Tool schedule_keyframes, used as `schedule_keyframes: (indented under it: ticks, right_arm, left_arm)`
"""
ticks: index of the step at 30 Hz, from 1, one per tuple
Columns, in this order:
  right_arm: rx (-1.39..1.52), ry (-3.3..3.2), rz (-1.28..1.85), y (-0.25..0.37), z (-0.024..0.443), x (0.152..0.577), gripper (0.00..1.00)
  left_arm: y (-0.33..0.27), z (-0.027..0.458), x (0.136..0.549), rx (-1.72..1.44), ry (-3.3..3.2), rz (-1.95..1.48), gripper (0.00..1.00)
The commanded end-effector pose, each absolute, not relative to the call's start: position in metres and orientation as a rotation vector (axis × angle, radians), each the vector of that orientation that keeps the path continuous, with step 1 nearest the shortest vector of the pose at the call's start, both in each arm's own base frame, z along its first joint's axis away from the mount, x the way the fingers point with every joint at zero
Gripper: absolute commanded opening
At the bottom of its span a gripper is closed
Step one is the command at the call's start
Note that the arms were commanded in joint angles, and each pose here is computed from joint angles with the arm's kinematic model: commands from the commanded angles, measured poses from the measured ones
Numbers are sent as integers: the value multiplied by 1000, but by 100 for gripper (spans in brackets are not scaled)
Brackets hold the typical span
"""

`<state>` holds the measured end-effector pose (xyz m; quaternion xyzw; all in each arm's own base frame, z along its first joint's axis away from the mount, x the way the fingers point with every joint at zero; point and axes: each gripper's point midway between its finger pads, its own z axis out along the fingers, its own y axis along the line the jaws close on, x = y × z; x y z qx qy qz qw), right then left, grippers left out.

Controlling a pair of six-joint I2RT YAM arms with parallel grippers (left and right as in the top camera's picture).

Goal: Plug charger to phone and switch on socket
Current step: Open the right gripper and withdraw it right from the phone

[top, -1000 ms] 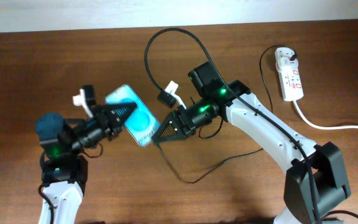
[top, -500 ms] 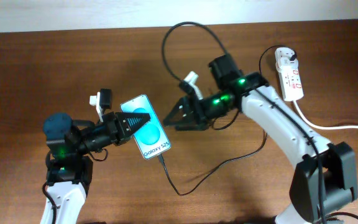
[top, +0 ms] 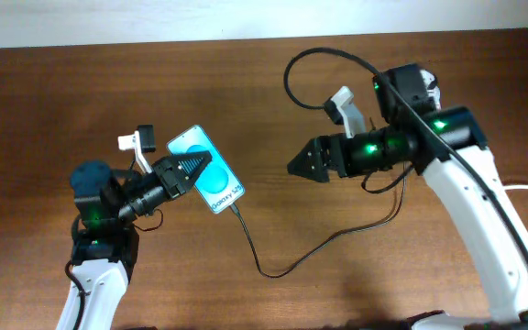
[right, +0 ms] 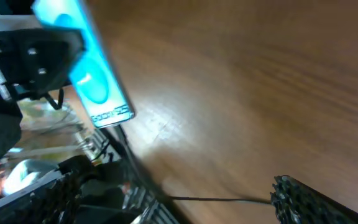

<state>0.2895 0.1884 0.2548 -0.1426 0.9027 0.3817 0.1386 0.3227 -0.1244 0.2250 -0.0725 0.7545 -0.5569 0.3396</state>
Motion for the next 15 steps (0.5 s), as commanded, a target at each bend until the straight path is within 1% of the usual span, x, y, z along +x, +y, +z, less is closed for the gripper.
schedule_keyframes:
  ticks: [1,5,10,15]
  right_arm:
    - [-477,2522,1000,179,277,287,98]
    - [-475,2553,977,175,272,283,98]
    - [-527,2567,952,172,268,277,98]
    - [-513,2600,919,169,260,281,98]
  left_arm:
    - [-116,214,329,-156,1976,-1314,0]
    - [-122,200,330,-147,2020,-1328,0]
    - [-162,168,331,-56,2103,-1404,0]
    - [-163,149,335,-77,2145,-1375,0]
